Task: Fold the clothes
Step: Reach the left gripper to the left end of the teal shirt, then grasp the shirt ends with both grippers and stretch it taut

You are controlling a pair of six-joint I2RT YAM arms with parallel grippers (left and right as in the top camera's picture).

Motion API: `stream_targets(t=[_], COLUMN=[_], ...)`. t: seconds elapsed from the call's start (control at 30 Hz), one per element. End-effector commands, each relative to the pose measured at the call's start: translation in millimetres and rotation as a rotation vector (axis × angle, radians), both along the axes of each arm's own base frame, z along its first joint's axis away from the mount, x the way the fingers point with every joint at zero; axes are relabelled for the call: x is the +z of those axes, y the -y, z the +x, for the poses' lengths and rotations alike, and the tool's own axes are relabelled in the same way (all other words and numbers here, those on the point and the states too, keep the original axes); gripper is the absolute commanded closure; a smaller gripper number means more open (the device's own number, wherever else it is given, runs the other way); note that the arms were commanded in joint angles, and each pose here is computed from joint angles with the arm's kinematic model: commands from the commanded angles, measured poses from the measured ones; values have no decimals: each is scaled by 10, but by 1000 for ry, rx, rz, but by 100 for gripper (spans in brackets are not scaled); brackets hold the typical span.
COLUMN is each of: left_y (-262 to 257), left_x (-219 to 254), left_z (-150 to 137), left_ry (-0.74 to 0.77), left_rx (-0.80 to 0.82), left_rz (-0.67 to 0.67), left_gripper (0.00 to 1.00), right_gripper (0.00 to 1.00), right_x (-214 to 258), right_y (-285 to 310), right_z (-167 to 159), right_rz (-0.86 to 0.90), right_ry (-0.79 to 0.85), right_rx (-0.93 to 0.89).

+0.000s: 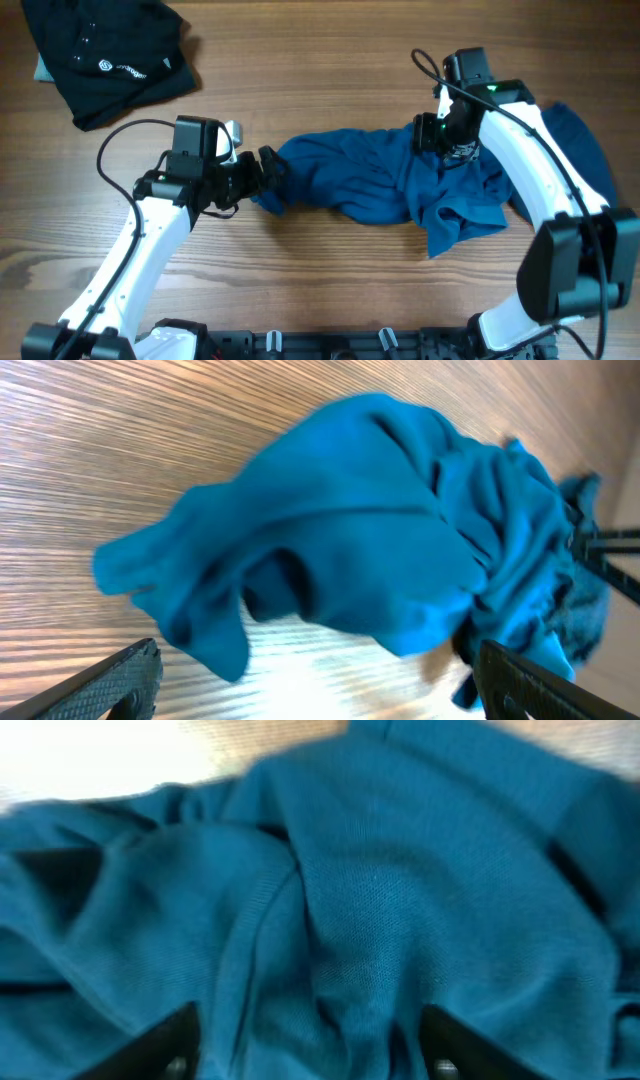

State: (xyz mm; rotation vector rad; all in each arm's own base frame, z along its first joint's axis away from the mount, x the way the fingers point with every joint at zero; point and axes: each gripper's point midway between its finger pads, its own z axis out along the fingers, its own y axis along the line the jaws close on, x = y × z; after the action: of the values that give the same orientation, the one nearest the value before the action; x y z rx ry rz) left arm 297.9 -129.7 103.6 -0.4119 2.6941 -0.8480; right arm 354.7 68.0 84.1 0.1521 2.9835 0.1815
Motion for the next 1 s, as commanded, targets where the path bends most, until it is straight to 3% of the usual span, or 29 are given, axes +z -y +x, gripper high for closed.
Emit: stream_targets(t=[0.0,0.07,0.13,0.47,0.57,0.7,0.8,0.97], left_y=[-61,-35,-13,170,196,211,211,216], left_x=[-183,-268,-338,-528,-504,-483,-482,-475], left_z=[41,23,4,52,104,161,162,175], left_ry=[-58,-85,-107,-121,-96,-70,-70,-63], left_rx=[54,45,36,-6,-10,-9,-9,-10], left_rz=[48,55,60,57,47,40,40,37], left_gripper=[0,0,0,0,0,0,0,0], right_gripper=[52,68,73,68,80,85,96,96], right_x=[-167,-208,-231,-300,-313,-305,-305,-304], right_y=[-44,-42,-42,-27,-66,-112,-125,-158], right_z=[-49,-60,-70,-168,-198,-193,-200,-227], right_rz=[13,11,11,5,29,54,56,56], right_ry=[-61,-75,-85,-124,-135,-134,-137,-147], right_rx=[26,26,22,23,26,28,27,16])
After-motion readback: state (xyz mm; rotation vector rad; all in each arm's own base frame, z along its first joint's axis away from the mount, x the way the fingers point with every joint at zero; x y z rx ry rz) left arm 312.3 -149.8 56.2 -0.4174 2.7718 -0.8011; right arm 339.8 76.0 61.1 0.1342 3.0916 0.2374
